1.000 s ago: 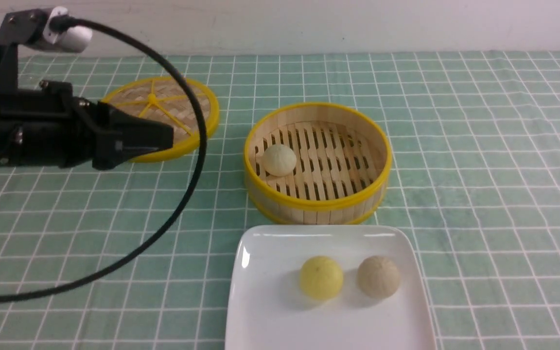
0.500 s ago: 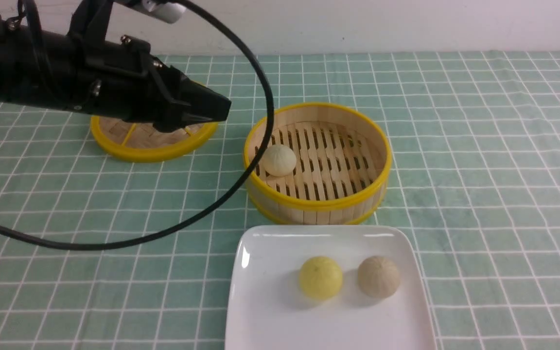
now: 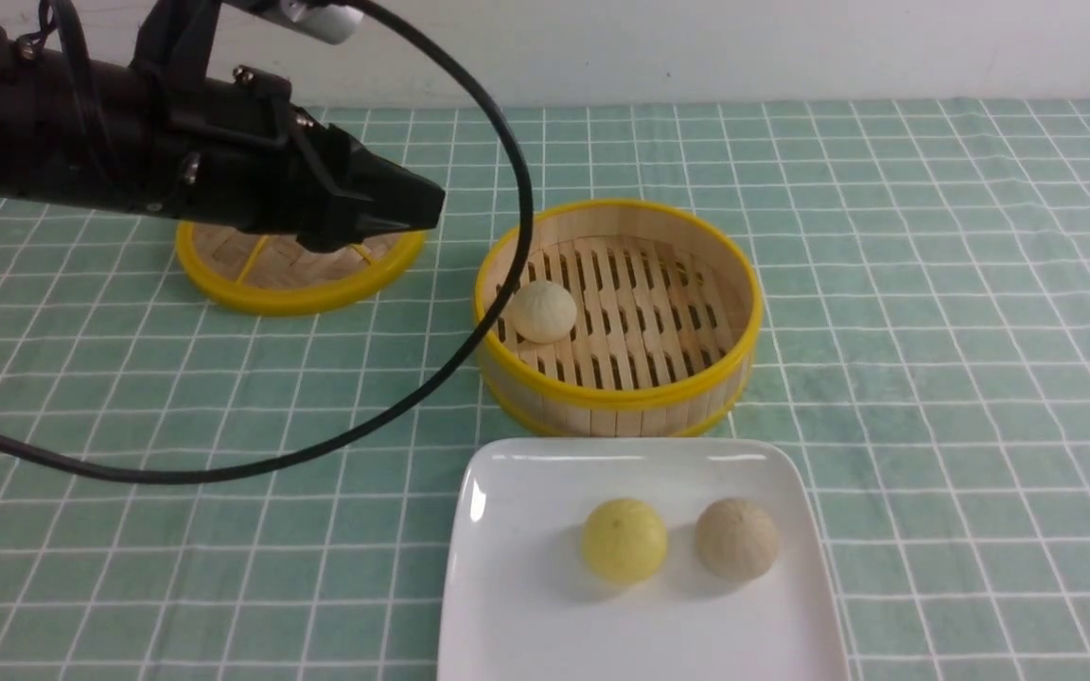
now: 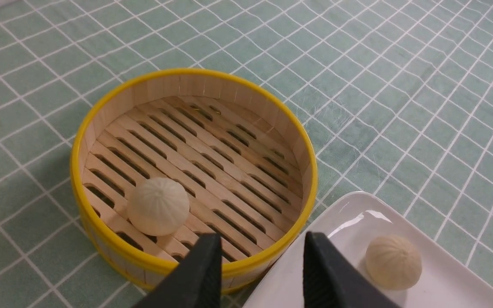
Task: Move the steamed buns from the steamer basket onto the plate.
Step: Use the left arm to grab the steamed stuffed bun that is closest to it
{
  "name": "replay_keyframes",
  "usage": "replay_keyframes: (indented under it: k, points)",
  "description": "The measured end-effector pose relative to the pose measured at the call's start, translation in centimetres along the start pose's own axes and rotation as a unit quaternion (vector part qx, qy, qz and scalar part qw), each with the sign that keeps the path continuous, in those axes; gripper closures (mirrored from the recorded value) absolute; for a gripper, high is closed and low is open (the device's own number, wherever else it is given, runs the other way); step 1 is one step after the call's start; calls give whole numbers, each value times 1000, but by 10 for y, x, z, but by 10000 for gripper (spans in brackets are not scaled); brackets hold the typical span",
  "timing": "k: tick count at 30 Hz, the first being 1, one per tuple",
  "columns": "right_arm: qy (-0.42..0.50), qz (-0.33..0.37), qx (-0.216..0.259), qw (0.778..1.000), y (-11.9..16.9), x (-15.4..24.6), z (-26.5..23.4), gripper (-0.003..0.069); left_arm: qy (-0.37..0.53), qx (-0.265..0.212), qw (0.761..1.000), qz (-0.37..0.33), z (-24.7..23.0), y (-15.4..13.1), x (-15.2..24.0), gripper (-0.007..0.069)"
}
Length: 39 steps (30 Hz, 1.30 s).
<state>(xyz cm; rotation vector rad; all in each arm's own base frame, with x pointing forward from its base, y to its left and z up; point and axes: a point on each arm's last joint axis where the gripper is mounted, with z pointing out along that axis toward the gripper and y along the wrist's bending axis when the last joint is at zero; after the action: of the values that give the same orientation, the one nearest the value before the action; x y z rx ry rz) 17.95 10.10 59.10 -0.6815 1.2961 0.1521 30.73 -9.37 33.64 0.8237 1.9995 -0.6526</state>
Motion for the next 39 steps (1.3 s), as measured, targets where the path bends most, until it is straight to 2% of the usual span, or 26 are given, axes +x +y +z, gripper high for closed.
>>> replay_keyframes:
  k: [5,10,17,21,25,30,39]
  points:
    - [38,-5,6,999,-2,-5,-32,363,-14,-15,1000,-15,4,6,-1,330]
    - [111,19,-24,993,4,3,-50,363,10,-9,1000,-26,31,22,6,330]
    - [227,35,-72,970,14,27,-50,363,55,0,998,25,77,26,-11,312]
    - [254,37,-84,963,18,38,-46,363,79,-19,995,55,100,30,-22,274]
    - [276,38,-92,956,22,48,-43,363,96,-31,994,45,118,42,-21,244]
    - [297,41,-104,948,25,55,-42,363,111,-40,992,34,144,58,-8,227]
    - [301,42,-107,947,26,55,-43,365,149,-23,988,19,179,73,26,225]
